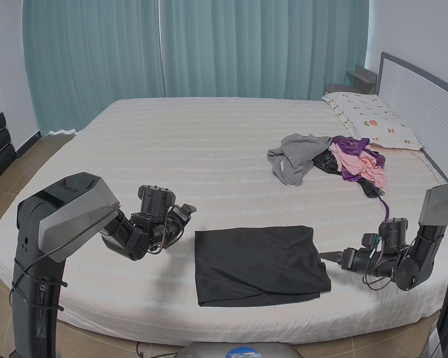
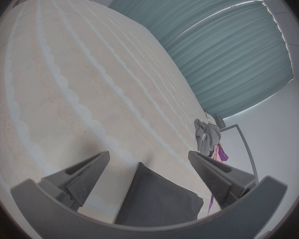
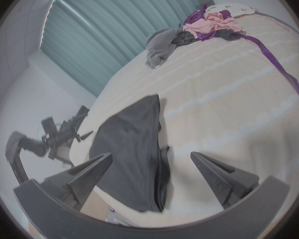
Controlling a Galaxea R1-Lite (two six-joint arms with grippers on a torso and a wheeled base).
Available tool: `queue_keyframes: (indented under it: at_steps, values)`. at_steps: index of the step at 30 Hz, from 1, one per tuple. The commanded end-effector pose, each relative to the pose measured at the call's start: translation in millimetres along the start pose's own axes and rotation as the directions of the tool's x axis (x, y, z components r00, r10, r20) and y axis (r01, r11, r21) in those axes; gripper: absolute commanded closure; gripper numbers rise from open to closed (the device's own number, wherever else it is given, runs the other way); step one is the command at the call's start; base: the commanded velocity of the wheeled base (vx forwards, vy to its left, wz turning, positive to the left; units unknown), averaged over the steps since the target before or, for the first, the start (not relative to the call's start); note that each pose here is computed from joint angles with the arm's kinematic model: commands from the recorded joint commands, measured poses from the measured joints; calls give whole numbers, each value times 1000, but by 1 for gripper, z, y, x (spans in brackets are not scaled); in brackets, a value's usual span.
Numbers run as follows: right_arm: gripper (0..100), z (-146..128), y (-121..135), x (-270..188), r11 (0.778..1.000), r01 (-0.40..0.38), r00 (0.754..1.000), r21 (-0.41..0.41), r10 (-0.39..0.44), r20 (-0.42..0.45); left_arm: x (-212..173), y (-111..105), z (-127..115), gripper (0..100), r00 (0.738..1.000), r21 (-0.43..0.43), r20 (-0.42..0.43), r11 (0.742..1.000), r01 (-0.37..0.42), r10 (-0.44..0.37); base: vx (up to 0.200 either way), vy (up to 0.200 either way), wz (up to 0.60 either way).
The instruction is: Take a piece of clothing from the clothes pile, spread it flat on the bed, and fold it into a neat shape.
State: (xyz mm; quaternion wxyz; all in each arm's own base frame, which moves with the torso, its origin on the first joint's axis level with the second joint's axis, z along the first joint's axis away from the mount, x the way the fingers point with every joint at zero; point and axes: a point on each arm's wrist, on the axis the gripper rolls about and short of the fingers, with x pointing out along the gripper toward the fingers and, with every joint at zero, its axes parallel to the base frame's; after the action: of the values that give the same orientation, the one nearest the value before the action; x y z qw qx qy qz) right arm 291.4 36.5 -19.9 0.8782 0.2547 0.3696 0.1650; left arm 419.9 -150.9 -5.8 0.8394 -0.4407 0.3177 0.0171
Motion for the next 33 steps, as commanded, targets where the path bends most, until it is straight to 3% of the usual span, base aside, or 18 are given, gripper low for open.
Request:
queue_keyframes:
  at_steps: [1, 12, 19, 33]
  values:
    - [0, 32, 5, 41, 991, -56, 997, 123, 50, 53, -1, -1, -3, 0, 1000, 3, -5, 1000, -1, 1, 0, 0, 0]
    - [0, 66, 17, 89, 980, -66, 998, 187, 63, 26, -1, 1, -5, 0, 1000, 8, -9, 1000, -4, 4, 0, 0, 0]
    - [0, 73, 31, 110, 981, -30, 1000, 192, 28, 14, 0, 1, -6, 0, 1000, 11, -7, 1000, -5, 5, 0, 0, 0]
    - [0, 79, 31, 116, 981, -11, 1000, 193, 7, 18, 0, 1, -6, 0, 1000, 14, -6, 1000, -6, 6, 0, 0, 0]
